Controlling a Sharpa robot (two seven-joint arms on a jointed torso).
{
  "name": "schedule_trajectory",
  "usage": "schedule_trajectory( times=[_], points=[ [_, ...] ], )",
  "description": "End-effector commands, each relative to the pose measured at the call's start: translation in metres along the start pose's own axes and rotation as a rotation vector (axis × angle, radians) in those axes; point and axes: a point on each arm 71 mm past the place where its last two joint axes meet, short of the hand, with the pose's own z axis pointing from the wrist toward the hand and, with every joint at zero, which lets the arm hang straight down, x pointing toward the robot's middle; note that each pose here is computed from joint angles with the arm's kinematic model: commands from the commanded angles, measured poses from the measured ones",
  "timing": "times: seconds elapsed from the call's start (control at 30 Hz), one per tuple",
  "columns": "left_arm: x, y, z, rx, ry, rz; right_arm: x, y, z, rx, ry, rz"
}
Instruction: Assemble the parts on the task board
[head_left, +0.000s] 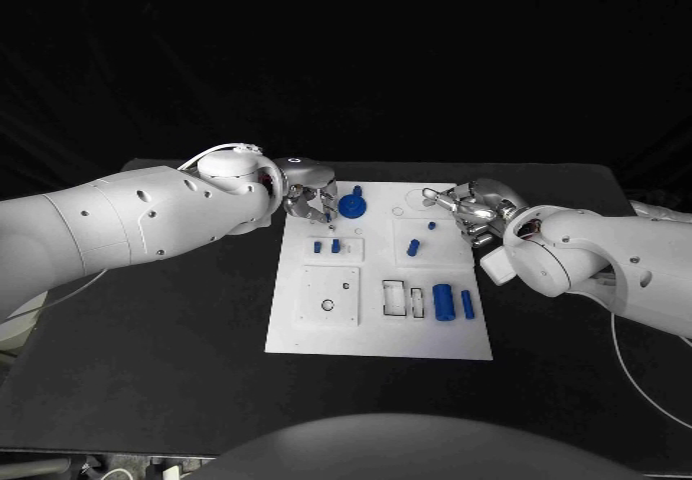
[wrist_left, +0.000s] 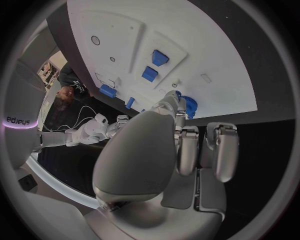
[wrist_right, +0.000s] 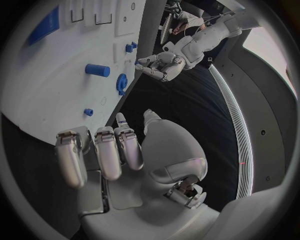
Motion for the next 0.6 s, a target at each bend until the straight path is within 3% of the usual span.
schedule_trajectory(
  times=[0.03, 0.6],
  points=[
    [0.0028, -0.0023, 0.0022, 0.004, 0.03, -0.01, 0.0025, 0.0002, -0.0001, 0.0, 0.018, -0.002],
    [0.0061, -0.0055, 0.0078, 0.005, 0.055, -0.008, 0.003, 0.0003, -0.0002, 0.001, 0.021, -0.002]
  ],
)
